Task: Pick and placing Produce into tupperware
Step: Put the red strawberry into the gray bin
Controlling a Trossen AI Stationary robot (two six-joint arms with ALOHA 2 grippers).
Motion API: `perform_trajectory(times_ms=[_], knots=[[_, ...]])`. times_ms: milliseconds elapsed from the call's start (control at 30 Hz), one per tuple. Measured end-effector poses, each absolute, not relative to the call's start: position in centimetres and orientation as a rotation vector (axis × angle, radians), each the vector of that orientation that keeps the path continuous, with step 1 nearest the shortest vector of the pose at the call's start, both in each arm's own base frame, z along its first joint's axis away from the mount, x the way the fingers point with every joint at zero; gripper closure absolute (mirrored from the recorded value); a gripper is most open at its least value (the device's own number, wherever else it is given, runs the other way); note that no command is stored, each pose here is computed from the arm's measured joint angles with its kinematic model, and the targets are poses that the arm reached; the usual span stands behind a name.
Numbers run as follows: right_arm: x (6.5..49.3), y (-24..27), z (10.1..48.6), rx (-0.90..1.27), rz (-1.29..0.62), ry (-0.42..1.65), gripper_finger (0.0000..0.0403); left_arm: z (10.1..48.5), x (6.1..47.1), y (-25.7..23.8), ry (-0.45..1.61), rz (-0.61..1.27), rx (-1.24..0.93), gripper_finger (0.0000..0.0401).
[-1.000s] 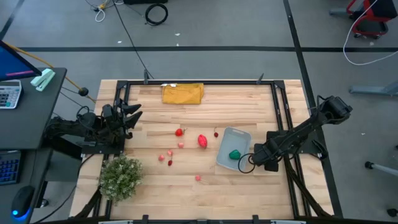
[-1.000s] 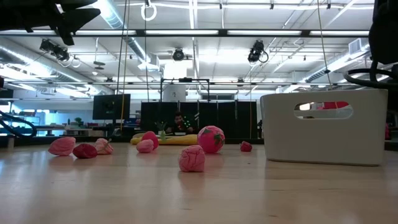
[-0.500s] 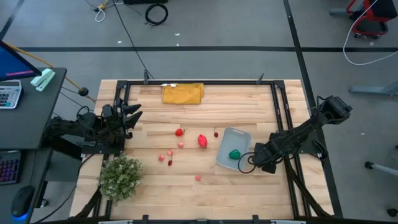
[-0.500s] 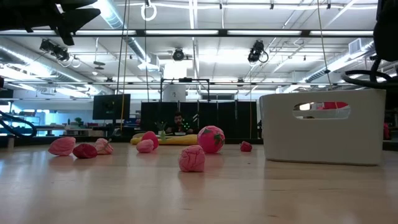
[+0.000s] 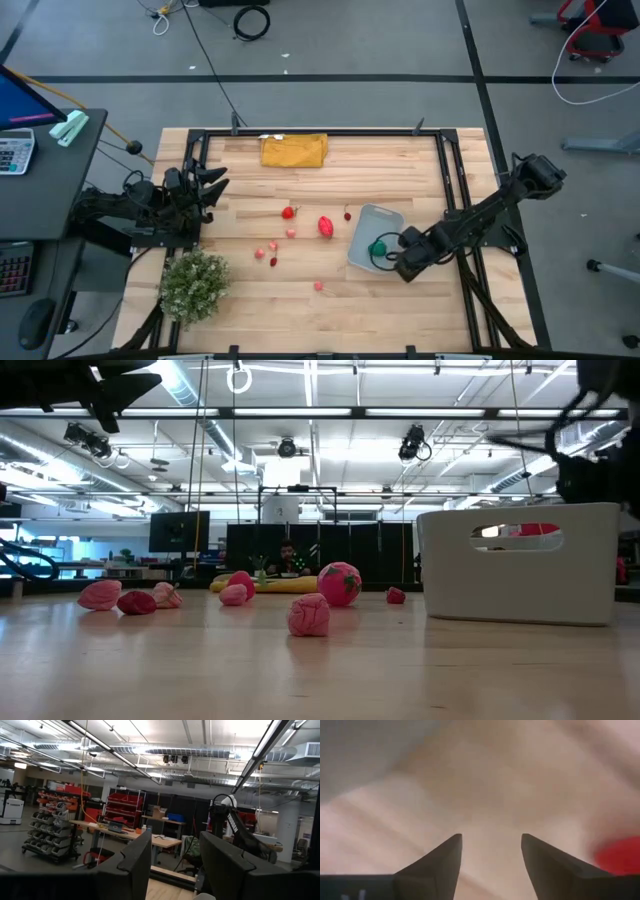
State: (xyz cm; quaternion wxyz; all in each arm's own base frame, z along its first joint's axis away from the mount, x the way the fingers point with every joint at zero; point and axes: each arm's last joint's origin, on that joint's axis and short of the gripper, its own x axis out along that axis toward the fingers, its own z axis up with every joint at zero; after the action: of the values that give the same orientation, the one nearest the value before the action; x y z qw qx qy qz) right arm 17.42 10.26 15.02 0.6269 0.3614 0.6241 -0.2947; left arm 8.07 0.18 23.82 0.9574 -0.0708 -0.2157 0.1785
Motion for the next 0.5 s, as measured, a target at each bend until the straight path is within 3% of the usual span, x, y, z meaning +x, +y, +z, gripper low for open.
perform_trajectory(times_ms=[300,500], knots=[[17.8,13.1,17.5,1.086,-0.782,1.360,0.0221,23.8,8.1,0.2,-0.437,0.362,-0.143,0.0229],[14.5,14.3,16.9,1.118,-1.111,1.338,0.0223,23.6,8.2,0.2,-0.413,0.362,-0.135,0.0229]])
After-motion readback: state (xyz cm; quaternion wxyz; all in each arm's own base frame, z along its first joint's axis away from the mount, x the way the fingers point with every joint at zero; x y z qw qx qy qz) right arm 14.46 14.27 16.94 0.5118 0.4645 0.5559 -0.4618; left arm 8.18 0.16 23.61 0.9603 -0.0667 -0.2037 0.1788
